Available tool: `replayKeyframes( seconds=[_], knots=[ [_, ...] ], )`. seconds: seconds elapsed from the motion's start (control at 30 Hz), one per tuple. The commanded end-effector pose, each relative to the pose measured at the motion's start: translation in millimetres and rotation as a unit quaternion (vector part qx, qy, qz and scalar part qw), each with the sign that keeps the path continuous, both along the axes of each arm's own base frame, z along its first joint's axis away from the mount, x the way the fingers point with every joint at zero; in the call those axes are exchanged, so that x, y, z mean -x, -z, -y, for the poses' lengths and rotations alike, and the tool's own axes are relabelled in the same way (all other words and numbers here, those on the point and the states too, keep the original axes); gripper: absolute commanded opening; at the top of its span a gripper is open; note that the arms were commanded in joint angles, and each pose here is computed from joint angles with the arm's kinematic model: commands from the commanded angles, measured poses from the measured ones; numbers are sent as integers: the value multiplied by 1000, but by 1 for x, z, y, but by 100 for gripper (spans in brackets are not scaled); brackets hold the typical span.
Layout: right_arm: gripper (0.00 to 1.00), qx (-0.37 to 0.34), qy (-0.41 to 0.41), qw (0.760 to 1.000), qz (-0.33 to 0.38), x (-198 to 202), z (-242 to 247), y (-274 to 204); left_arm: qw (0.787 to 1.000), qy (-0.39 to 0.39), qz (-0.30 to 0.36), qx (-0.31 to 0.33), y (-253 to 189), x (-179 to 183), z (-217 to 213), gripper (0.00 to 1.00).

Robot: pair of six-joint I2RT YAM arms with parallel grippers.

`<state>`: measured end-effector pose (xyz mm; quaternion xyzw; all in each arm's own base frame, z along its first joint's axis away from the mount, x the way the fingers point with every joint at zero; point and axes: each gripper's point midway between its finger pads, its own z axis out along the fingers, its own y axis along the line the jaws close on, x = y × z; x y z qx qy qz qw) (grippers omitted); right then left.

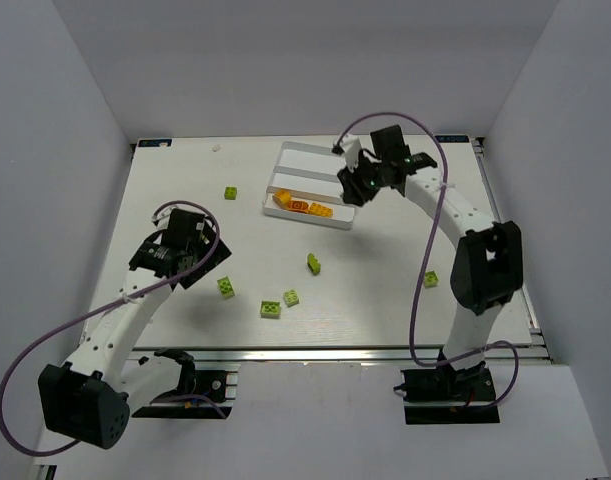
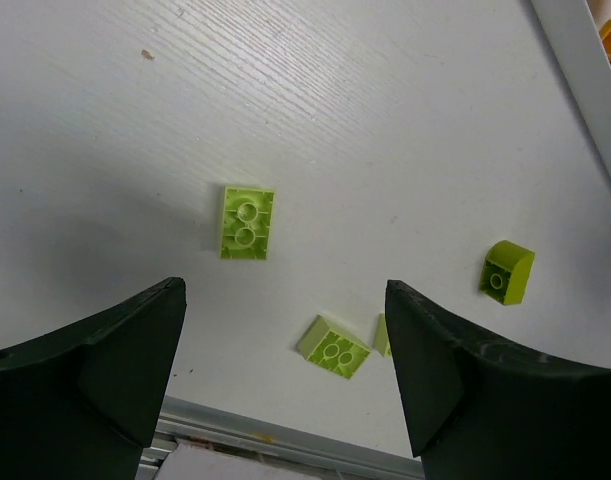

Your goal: Sort the legos into containers by color

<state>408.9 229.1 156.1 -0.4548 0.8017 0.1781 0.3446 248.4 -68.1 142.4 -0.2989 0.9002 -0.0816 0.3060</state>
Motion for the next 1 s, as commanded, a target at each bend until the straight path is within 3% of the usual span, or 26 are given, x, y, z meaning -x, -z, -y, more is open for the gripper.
replayKeyframes(
  seconds=[0.0, 0.17, 0.47, 0.5, 0.57, 0.6, 0.67, 0.77, 0.97],
  knots=[
    [0, -36, 33, 999, 3, -49, -19, -11, 1000, -14, 9, -16, -14, -8, -6, 91],
    [0, -71, 128, 989, -10, -104, -38, 4, 1000, -22, 13, -10, -18, -7, -6, 91],
    [1, -76, 184, 980, 6, -147, -35, 31, 999, -49, 14, -17, -20, 6, -17, 91],
    [13, -76, 179, 981, 6, -146, -36, 32, 998, -50, 17, -16, -21, 7, -18, 91],
    [23, -73, 173, 982, 2, -144, -36, 40, 998, -55, 17, -16, -18, 7, -18, 91],
    [37, -71, 172, 982, 0, -144, -35, 45, 998, -56, 17, -17, -17, 6, -19, 91],
    [52, -72, 170, 983, -2, -144, -34, 46, 998, -58, 20, -19, -18, 2, -19, 91],
    [62, -80, 164, 983, -4, -143, -34, 42, 997, -65, 15, -33, -18, -9, -22, 92],
    [63, -110, 160, 981, 16, -143, -27, 3, 995, -59, -34, -70, -2, -40, -25, 94]
  ],
)
